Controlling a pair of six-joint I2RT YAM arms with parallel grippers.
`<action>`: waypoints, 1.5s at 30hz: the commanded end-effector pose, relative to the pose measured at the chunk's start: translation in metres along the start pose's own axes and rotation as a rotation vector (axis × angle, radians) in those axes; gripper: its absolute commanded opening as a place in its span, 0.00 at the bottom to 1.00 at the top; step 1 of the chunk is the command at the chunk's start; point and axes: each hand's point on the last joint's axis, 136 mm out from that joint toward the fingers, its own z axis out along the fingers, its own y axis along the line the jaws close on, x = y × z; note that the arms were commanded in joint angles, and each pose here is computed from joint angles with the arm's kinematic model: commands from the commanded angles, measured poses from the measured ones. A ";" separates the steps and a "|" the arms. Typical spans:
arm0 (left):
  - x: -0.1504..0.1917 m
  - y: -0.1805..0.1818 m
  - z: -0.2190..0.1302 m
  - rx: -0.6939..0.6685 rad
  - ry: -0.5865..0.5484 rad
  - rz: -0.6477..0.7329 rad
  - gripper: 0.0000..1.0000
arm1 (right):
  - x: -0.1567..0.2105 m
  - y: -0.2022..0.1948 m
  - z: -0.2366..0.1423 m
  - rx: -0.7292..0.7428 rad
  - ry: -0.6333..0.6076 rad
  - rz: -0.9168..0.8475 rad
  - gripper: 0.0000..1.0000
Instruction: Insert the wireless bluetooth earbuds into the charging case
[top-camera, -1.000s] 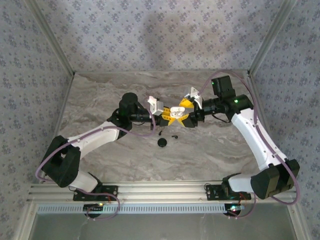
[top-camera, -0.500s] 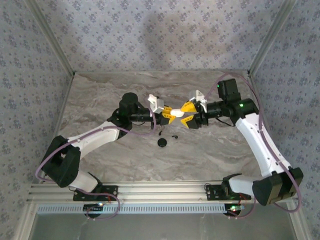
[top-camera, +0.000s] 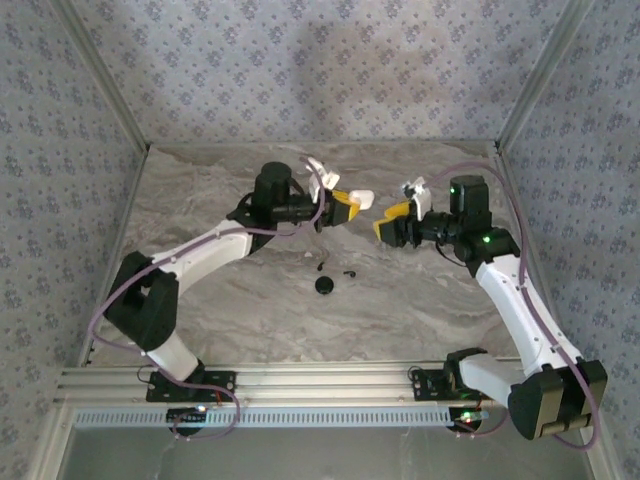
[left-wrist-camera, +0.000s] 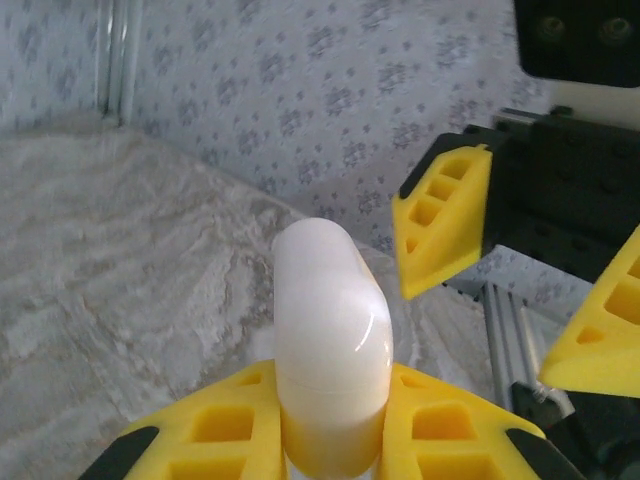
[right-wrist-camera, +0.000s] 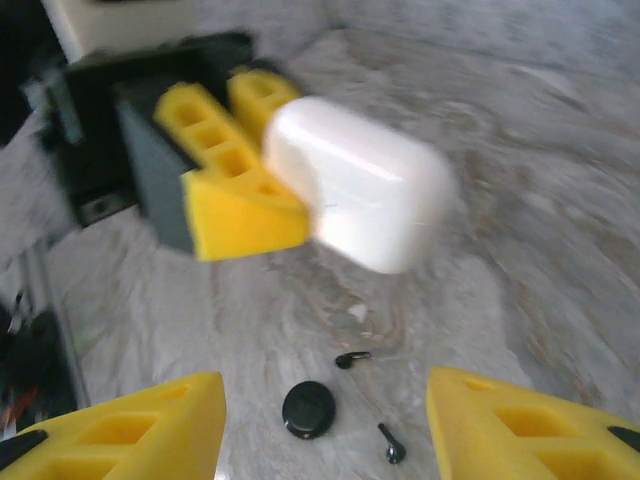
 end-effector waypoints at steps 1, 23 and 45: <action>0.015 0.024 0.013 -0.075 0.069 -0.334 0.16 | -0.004 -0.051 -0.014 0.243 -0.073 0.326 0.57; 0.149 0.073 0.138 -0.272 0.419 -0.928 0.16 | 0.073 -0.095 -0.063 0.518 -0.139 0.763 0.56; 0.187 0.089 0.148 -0.399 0.480 -0.979 0.39 | 0.066 -0.088 -0.063 0.481 -0.164 0.765 0.57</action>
